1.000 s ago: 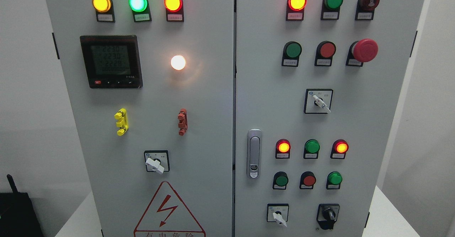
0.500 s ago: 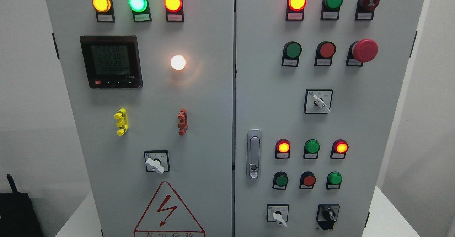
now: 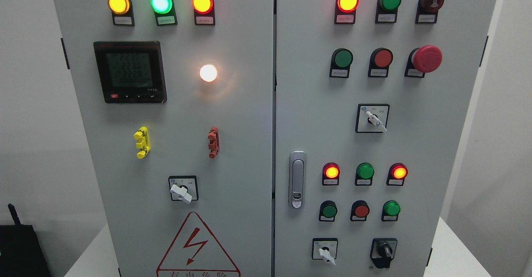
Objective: Trip black knob to open circuit
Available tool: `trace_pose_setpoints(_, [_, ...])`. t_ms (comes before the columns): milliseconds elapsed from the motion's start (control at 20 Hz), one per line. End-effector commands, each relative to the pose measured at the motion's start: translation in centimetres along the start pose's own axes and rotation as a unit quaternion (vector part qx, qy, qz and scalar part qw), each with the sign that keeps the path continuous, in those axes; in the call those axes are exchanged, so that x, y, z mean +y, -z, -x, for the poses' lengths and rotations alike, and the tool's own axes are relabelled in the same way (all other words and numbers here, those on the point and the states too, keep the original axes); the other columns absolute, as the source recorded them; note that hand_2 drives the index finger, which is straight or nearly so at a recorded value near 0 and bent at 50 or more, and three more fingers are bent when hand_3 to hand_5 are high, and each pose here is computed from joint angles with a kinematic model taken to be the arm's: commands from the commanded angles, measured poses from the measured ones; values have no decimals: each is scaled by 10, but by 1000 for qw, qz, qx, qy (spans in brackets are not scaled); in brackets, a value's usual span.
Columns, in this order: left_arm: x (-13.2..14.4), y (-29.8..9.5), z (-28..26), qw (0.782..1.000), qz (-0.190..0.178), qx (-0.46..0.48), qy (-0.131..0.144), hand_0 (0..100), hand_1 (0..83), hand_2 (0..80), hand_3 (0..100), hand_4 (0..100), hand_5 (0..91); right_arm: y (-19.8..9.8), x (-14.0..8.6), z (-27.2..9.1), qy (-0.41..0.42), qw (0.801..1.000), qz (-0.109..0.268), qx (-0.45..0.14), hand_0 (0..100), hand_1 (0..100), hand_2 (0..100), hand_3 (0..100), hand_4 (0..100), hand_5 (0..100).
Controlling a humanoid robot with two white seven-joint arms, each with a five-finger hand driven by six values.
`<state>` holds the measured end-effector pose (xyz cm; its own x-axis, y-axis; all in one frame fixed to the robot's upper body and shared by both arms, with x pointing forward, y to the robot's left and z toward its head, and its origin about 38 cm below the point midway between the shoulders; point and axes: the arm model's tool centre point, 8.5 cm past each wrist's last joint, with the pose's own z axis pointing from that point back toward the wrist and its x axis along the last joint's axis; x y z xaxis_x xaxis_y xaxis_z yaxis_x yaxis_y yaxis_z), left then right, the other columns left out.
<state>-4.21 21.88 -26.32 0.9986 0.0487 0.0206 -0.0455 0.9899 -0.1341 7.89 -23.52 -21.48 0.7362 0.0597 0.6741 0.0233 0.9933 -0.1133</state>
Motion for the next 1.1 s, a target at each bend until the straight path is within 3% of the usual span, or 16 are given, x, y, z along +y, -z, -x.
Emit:
trace_pose_setpoints(0, [0,0,0,1000,0,3,11,120,389,0,0,0,0,5,-10,-79,5,992,11,-129,0,0,0,0,0,0])
trace_pose_setpoints(650, [0,0,0,1000,0,3,11,120,389,0,0,0,0,-22,-33,-195,-4,947,27,-320,0,0,0,2,0,0])
trace_pose_setpoints(1050, [0,0,0,1000,0,3,11,120,389,0,0,0,0,-57,-45,-263,2,906,38,-422,0,0,0,57,0,0])
